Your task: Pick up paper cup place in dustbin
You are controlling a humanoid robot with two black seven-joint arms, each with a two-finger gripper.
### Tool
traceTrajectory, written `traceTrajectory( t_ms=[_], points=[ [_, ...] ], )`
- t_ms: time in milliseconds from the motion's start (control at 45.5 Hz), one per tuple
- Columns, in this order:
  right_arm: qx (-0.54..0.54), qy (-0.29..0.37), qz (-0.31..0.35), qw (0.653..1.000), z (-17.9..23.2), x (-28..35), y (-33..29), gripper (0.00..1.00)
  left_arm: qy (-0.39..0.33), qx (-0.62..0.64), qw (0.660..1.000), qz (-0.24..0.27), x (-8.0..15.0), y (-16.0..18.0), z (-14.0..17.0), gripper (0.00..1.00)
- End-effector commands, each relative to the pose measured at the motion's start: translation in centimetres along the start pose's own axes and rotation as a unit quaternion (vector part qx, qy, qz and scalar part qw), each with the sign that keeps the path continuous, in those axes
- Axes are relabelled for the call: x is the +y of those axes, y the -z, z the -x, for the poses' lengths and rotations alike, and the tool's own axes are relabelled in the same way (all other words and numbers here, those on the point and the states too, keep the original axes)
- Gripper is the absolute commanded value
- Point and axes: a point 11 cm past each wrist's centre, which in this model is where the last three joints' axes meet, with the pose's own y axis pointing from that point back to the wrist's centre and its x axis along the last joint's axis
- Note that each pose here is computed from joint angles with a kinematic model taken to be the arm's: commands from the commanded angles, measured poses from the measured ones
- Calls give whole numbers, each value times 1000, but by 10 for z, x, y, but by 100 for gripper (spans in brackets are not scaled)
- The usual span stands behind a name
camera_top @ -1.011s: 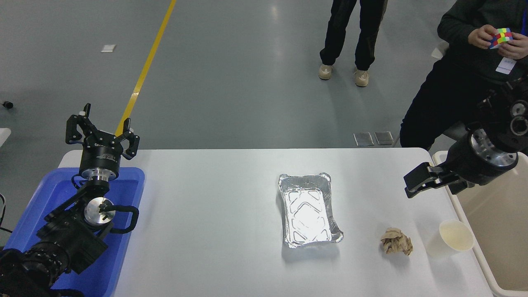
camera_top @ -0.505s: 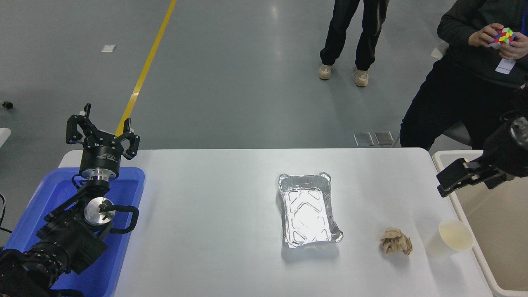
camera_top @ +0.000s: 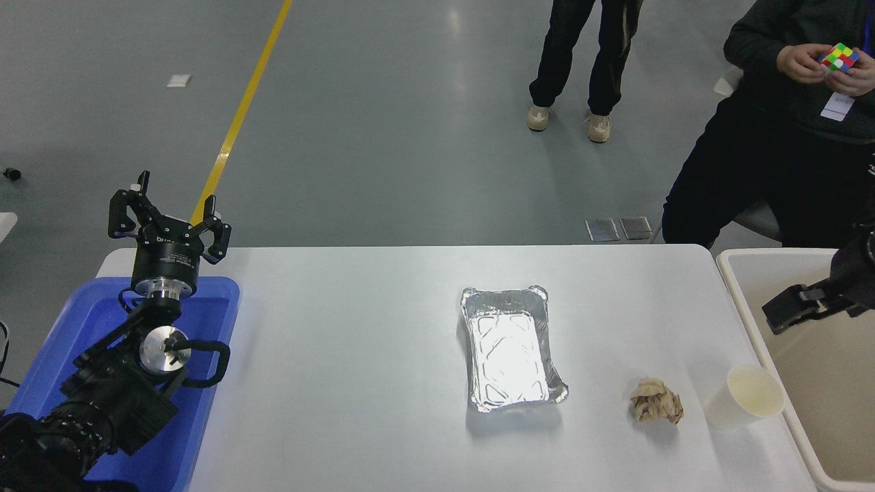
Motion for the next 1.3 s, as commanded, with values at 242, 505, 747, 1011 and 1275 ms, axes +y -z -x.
traceTrajectory(
  t_ms=[242,505,747,1011,1275],
  points=[
    [-15,-21,4,1000,28,-58,-6,100,0,0,1000,0,0,0,0,99],
    [-22,-11,0,1000,38,-65,-5,100,0,0,1000,0,0,0,0,99],
    [-23,-6,-5,1000,48,-75,-2,100,0,0,1000,0,0,0,0,99],
    [-21,-25,4,999,53,-89,-5,95,0,0,1000,0,0,0,0,99],
    [-5,-35,22,999,47,-103,-6,81,0,0,1000,0,0,0,0,99]
  ],
)
